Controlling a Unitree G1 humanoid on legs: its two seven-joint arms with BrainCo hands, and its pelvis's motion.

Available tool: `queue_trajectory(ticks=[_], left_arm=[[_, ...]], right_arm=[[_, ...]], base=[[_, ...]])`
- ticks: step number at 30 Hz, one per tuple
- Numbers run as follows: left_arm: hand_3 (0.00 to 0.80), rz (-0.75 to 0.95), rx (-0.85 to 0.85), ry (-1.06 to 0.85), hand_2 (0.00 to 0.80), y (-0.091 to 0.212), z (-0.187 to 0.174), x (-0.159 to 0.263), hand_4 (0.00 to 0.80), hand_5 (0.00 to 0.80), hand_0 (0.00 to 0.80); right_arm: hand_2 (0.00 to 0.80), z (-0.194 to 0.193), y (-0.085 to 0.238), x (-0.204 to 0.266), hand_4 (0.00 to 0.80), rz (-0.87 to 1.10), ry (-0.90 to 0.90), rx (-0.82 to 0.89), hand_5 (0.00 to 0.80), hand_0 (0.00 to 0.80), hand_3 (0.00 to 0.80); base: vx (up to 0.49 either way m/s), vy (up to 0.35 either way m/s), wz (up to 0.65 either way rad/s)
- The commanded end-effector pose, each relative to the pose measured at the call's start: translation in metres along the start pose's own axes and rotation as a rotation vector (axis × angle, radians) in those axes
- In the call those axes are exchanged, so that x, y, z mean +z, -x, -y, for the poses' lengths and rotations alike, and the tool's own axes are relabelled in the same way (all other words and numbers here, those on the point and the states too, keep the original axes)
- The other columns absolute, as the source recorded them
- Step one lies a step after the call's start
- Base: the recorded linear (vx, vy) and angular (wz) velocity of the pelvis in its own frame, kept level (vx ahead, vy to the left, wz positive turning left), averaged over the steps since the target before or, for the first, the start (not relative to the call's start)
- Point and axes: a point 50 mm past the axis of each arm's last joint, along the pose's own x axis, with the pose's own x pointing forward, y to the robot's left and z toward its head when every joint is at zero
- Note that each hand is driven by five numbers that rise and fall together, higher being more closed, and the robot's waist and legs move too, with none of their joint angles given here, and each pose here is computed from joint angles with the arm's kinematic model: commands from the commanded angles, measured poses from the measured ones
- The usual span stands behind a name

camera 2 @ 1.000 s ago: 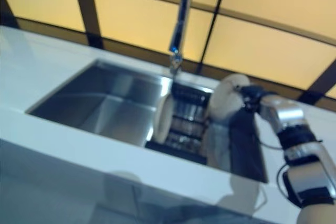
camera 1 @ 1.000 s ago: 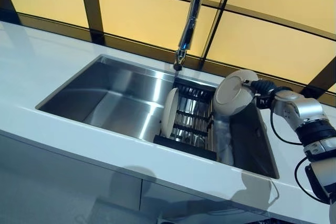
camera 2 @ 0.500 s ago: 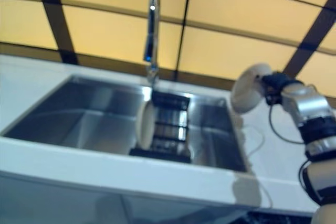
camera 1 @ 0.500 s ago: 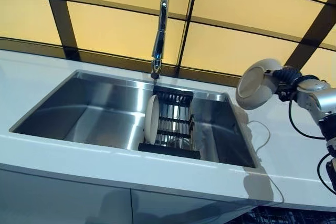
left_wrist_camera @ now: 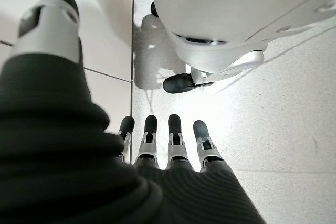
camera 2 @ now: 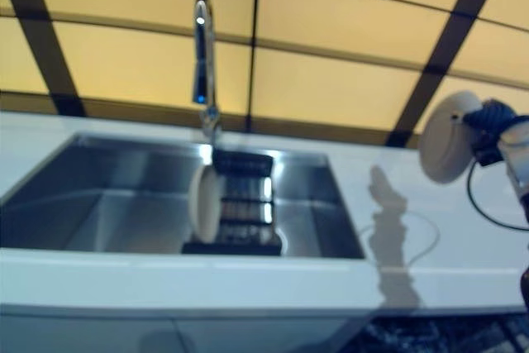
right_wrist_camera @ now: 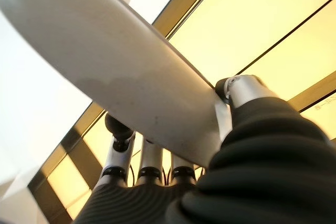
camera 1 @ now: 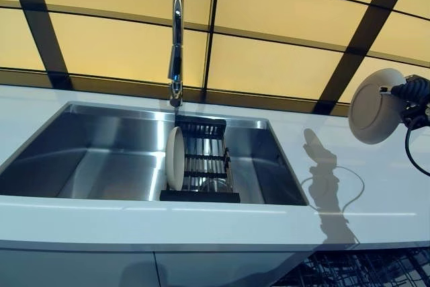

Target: Take plates into dishwasher

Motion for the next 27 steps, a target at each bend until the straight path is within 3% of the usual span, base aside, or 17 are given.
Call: queue_trajectory(ticks=[1, 27], left_arm=[[0.0, -0.019, 0.031, -0.019, 0.0, 0.002, -0.011, -0.001, 0.0, 0.0, 0.0], [0.0, -0.042, 0.035, -0.044, 0.0, 0.002, -0.014, -0.008, 0.0, 0.0, 0.0]], right_arm=[[0.8, 0.036, 0.011, 0.01, 0.8, 0.061, 0.089, -0.107, 0.8, 0.8, 0.8], [0.8, 0.047, 0.038, -0.082, 0.8, -0.173, 0.226, -0.023, 0.8, 0.8, 0.8]], base=[[-0.027, -0.052, -0.03], [-0.007, -0.022, -0.11]])
